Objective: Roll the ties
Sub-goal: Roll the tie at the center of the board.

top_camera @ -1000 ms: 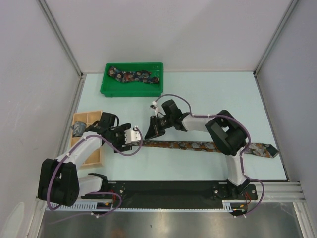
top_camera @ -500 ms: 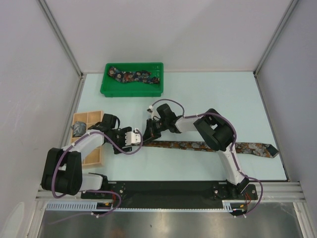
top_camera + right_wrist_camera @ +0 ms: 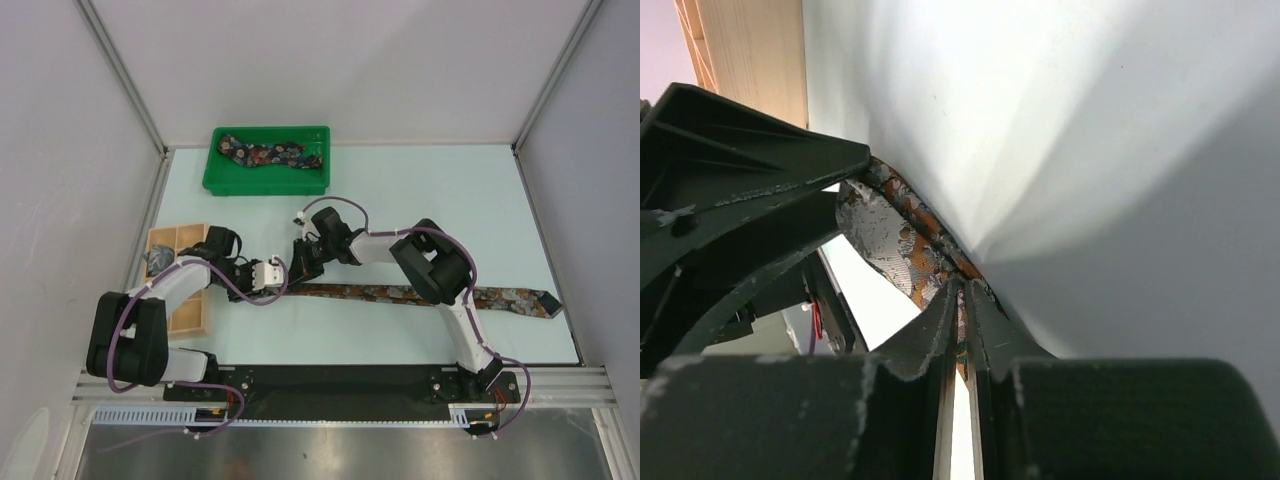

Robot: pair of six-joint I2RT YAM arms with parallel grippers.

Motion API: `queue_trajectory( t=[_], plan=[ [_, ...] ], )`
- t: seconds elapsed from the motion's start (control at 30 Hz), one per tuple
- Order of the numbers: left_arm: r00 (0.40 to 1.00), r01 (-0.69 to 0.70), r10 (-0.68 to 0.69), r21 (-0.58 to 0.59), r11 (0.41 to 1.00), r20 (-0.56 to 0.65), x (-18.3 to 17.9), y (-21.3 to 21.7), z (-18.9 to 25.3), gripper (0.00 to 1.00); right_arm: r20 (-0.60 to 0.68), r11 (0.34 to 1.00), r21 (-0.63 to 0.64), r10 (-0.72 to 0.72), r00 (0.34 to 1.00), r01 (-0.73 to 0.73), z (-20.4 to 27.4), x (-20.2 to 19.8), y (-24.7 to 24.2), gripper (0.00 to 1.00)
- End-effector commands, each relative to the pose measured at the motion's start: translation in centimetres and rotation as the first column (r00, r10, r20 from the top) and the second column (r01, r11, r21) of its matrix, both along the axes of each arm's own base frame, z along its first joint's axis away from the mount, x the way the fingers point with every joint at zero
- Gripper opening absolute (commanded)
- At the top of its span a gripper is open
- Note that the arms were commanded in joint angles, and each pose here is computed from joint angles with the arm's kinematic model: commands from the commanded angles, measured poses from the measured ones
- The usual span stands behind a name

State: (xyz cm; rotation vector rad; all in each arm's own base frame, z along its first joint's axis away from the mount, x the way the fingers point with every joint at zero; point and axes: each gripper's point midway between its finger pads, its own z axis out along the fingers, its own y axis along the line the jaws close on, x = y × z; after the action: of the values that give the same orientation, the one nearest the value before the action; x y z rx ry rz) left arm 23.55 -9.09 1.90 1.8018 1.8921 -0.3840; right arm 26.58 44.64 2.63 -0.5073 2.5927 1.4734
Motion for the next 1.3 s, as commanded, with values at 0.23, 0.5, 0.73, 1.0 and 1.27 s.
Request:
queue_trajectory(
  t=[0.23, 0.5, 0.73, 1.0, 1.27],
  plan=[
    [1.000, 0.016, -0.015, -0.041, 0.999, 0.024, 0.7, -0.6, 1.6, 0.43, 0.079, 0.992, 0.118, 0.036, 0.996, -0.045, 6.0, -0.4, 1.0, 0.24],
    [0.999, 0.005, -0.003, -0.040, 0.999, 0.033, 0.9, -0.6, 1.4, 0.45, 0.025, 0.987, 0.124, 0.097, 0.995, -0.099, 5.0, -3.6, 2.4, 0.25],
    [0.999, 0.022, -0.019, -0.045, 0.999, 0.050, 0.7, -0.6, 1.6, 0.45, -0.004, 0.998, 0.052, 0.023, 1.000, -0.023, 1.0, -0.9, 2.1, 0.23],
    [0.998, 0.030, -0.026, -0.090, 0.995, 0.052, 0.6, -1.4, 2.8, 0.41, -0.035, 0.999, 0.033, 0.039, 0.999, -0.038, -0.3, -1.8, 2.3, 0.22],
    [0.999, 0.032, -0.027, -0.144, 0.989, 0.037, 1.0, -3.1, 4.5, 0.36, -0.032, 0.997, 0.064, 0.040, 0.999, -0.038, 0.8, -1.7, 2.5, 0.22]
  ],
)
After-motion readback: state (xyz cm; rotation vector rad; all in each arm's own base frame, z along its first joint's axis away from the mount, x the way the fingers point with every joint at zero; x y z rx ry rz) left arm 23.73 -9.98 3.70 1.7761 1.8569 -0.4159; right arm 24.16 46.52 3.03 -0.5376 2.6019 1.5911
